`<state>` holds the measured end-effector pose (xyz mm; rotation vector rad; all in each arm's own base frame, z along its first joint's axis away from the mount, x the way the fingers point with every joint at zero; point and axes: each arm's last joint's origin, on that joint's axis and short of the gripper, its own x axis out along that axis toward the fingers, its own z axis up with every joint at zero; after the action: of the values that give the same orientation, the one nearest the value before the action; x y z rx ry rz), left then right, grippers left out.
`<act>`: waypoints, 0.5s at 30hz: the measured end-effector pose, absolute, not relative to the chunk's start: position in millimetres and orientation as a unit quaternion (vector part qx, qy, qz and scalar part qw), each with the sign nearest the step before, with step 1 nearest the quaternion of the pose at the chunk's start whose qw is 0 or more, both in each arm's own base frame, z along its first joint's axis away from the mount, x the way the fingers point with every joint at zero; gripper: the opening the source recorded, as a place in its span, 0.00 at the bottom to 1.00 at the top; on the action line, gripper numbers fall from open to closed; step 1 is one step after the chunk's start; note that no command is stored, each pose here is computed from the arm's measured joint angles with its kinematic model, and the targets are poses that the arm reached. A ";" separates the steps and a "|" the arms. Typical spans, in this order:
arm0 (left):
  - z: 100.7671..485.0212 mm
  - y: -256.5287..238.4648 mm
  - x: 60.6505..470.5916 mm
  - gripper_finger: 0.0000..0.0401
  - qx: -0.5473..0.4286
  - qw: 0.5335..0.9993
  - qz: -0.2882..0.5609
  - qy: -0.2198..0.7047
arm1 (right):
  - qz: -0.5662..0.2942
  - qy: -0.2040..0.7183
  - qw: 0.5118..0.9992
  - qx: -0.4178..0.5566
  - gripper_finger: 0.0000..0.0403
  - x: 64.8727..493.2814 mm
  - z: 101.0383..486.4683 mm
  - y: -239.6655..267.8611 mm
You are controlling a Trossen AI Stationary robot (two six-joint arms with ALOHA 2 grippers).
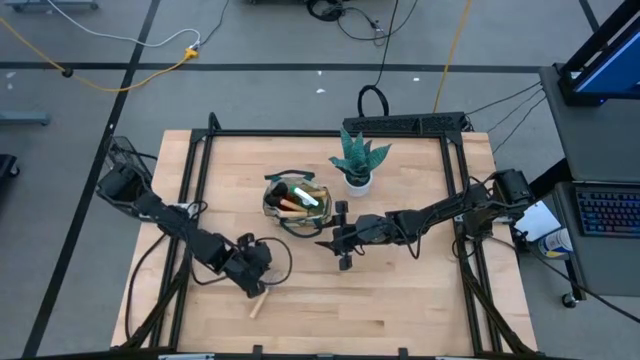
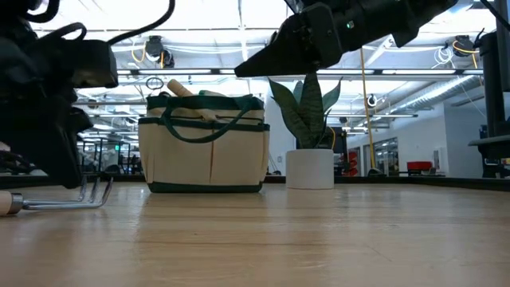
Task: Pick & Place Garden tools in Gardening bag
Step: Put the brown hand rake into the white gardening bag
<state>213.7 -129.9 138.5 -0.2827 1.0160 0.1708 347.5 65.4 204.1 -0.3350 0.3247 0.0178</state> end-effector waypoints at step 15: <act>139.1 -131.6 216.2 0.12 -0.051 0.877 0.030 0.478 | 0.007 0.149 0.975 -0.164 0.42 348.2 206.4 65.5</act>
<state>216.2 -131.6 139.1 -0.1054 0.9963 0.0618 348.2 65.5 206.4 -0.3300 0.3005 0.0147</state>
